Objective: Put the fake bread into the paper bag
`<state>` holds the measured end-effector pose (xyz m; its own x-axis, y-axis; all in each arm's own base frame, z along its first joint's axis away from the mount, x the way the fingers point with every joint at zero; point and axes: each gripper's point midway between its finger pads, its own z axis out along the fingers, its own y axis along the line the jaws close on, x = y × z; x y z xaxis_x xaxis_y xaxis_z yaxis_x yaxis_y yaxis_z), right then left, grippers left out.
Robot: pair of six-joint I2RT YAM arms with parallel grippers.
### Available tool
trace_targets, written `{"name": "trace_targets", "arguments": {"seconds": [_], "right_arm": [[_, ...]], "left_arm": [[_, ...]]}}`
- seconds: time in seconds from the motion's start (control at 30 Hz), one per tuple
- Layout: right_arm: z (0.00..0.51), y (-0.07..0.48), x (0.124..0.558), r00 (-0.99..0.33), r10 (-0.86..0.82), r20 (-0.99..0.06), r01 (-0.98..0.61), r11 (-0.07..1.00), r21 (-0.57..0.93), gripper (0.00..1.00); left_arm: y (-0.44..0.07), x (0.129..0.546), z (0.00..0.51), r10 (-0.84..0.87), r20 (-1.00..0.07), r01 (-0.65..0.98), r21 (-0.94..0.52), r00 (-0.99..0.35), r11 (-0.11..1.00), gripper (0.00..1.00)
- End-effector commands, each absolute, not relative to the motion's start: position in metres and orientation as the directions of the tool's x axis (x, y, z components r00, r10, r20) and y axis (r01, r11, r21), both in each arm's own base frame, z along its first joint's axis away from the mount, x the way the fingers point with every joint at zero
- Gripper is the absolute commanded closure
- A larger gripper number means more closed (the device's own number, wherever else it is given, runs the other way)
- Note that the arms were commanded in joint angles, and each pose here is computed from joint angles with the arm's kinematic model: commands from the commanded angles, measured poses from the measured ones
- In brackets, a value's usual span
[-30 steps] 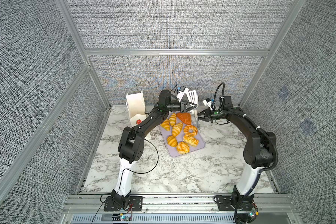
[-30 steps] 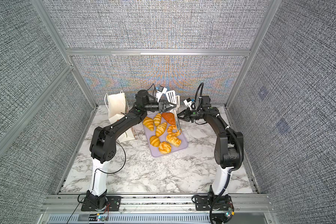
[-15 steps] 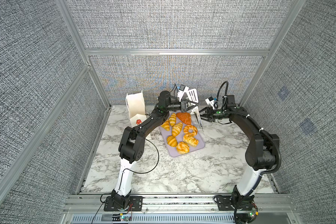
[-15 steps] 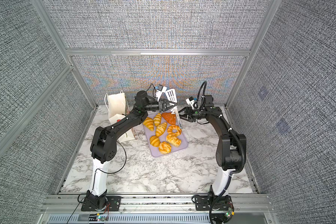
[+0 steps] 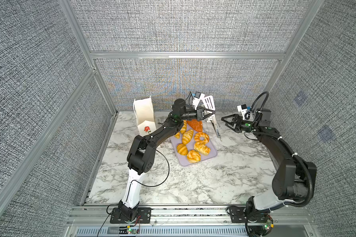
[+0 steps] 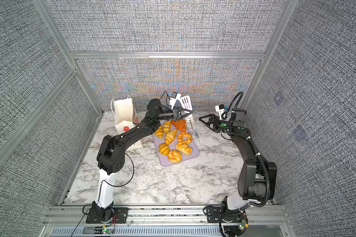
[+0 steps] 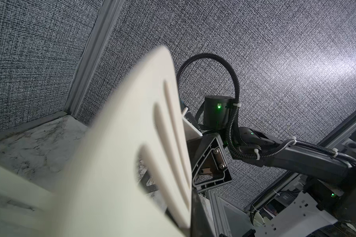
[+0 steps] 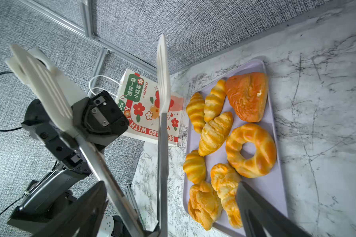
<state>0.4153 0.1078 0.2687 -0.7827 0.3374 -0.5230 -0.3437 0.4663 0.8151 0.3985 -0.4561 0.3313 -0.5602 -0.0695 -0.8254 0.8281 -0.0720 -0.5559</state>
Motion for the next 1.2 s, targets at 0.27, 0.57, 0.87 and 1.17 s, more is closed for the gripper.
{"name": "trace_targets", "arguments": {"seconds": [0.27, 0.57, 0.87, 1.17], "right_arm": [[0.292, 0.128, 0.379, -0.751, 0.304, -0.586, -0.474, 0.368, 0.8, 0.01], [0.293, 0.147, 0.36, -0.744, 0.271, -0.61, -0.512, 0.356, 0.782, 0.02], [0.294, 0.15, 0.36, -0.739, 0.287, -0.609, -0.513, 0.346, 0.786, 0.06], [0.299, 0.154, 0.365, -0.735, 0.293, -0.612, -0.525, 0.326, 0.786, 0.07]], "left_arm": [[-0.465, 0.38, 0.357, -0.112, -0.875, 0.882, -0.466, -0.471, -0.064, 0.95], [-0.478, 0.358, 0.361, -0.087, -0.888, 0.891, -0.446, -0.452, -0.083, 0.95], [-0.482, 0.34, 0.371, -0.086, -0.901, 0.903, -0.418, -0.426, -0.098, 0.95], [-0.486, 0.332, 0.37, -0.09, -0.899, 0.901, -0.419, -0.429, -0.111, 0.95]]}}
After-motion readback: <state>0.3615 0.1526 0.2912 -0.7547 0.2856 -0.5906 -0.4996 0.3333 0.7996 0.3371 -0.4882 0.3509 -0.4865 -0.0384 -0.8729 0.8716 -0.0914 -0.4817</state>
